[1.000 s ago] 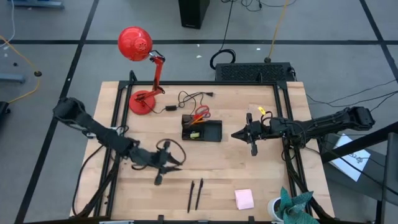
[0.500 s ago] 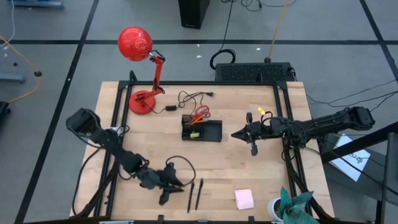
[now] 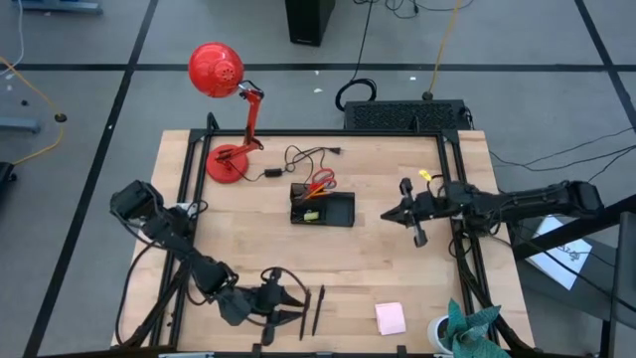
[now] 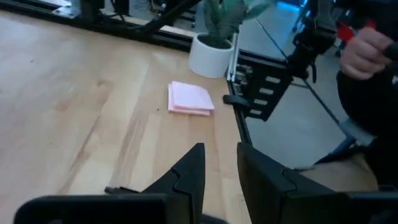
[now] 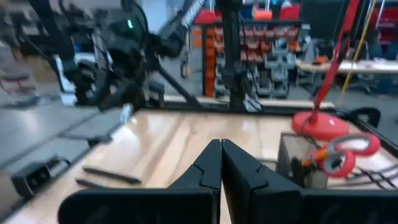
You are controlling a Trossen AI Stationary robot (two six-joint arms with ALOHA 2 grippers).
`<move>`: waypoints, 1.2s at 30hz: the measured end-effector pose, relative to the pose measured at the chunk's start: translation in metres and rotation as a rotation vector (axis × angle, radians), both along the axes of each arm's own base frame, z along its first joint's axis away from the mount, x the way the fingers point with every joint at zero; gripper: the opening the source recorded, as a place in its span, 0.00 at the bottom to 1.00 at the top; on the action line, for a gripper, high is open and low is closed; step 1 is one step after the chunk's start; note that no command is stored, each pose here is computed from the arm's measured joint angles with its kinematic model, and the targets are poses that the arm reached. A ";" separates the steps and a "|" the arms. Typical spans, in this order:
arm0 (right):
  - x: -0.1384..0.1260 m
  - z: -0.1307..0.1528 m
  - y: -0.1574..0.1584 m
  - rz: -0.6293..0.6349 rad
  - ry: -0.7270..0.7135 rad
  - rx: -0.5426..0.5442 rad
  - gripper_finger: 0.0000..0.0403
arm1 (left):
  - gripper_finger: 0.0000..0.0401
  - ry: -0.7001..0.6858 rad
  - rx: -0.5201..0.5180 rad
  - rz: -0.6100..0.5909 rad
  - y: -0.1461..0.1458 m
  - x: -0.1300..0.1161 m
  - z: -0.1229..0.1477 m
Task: Pick and place office supplies into organizer
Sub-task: Put the black ballpen into the black desk organizer
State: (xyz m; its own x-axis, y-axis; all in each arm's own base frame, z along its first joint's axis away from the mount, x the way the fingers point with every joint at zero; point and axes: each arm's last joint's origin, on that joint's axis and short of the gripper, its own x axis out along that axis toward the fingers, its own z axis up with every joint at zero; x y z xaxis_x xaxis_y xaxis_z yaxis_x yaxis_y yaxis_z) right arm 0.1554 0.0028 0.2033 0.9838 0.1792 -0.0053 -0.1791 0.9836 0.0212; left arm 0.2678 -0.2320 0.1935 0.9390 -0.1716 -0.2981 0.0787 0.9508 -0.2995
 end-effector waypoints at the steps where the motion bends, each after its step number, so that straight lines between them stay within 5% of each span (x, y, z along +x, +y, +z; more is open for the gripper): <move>1: -0.004 0.000 -0.001 0.017 -0.013 0.011 0.00 | 0.24 0.002 -0.017 0.009 0.000 0.002 0.002; 6: -0.012 0.002 -0.004 0.025 -0.052 0.012 0.00 | 0.24 0.133 -0.119 0.114 0.004 0.014 0.010; 12: -0.014 0.005 -0.007 0.005 -0.085 -0.012 0.00 | 0.24 0.336 -0.068 0.196 -0.017 0.041 0.029; 18: -0.014 0.003 -0.010 -0.022 -0.060 -0.016 0.00 | 0.24 0.545 -0.203 0.368 -0.034 0.066 0.051; 25: -0.014 0.002 -0.015 -0.055 -0.060 -0.038 0.00 | 0.24 0.958 -0.459 0.658 -0.030 0.086 0.005; 36: -0.014 0.002 -0.017 -0.064 -0.055 -0.009 0.00 | 0.24 1.009 -0.478 0.618 -0.018 0.104 -0.010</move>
State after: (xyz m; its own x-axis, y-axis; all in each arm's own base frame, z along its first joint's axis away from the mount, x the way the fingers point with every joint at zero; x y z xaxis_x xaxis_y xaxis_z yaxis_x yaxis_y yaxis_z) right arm 0.1410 -0.0138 0.2057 0.9921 0.1159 0.0480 -0.1162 0.9932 0.0038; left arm 0.3723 -0.2501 0.1837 0.2947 -0.0763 -0.9525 -0.7977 0.5291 -0.2892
